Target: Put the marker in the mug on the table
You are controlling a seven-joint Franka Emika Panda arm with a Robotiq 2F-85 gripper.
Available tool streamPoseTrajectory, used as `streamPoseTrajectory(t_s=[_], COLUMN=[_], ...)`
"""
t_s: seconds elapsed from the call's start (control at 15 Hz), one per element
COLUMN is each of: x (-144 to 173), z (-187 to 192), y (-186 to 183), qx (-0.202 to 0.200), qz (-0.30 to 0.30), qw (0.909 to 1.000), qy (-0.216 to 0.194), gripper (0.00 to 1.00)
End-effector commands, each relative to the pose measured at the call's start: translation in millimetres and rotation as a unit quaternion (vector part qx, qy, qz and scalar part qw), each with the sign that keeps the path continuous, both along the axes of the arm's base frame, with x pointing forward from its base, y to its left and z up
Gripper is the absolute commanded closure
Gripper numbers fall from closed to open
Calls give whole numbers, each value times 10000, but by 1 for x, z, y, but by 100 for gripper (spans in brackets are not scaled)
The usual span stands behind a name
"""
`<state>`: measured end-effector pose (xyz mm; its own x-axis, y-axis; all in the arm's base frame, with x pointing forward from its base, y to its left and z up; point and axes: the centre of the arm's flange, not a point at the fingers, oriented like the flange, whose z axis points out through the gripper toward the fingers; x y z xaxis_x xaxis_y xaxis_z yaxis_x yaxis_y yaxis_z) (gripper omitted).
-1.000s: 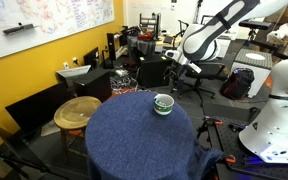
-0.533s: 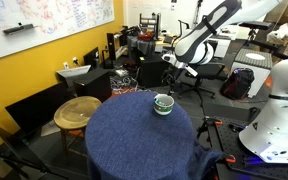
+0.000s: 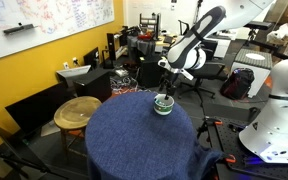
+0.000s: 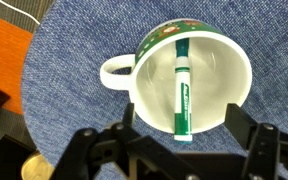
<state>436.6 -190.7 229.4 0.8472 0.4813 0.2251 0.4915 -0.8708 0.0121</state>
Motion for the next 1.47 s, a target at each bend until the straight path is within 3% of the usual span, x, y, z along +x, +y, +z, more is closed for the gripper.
streamPoseTrajectory(t_s=[0.0, 0.2, 0.27, 0.47, 0.6, 0.73, 0.87, 1.27, 1.4], x=[15, 20, 23, 26, 29, 31, 33, 40, 41], z=[-13, -19, -20, -21, -23, -23, -25, -29, -30], y=[-2, 1, 2, 6, 7, 8, 9, 15, 17], qx=[37, 46, 43, 57, 72, 87, 103, 166, 174], qz=[78, 122, 128, 162, 181, 208, 223, 325, 359], qw=[10000, 9999, 9999, 9998, 9997, 9997, 9996, 9991, 9989], qy=[27, 82, 92, 105, 122, 138, 157, 208, 237], gripper=[13, 25, 21, 29, 40, 58, 65, 56, 67])
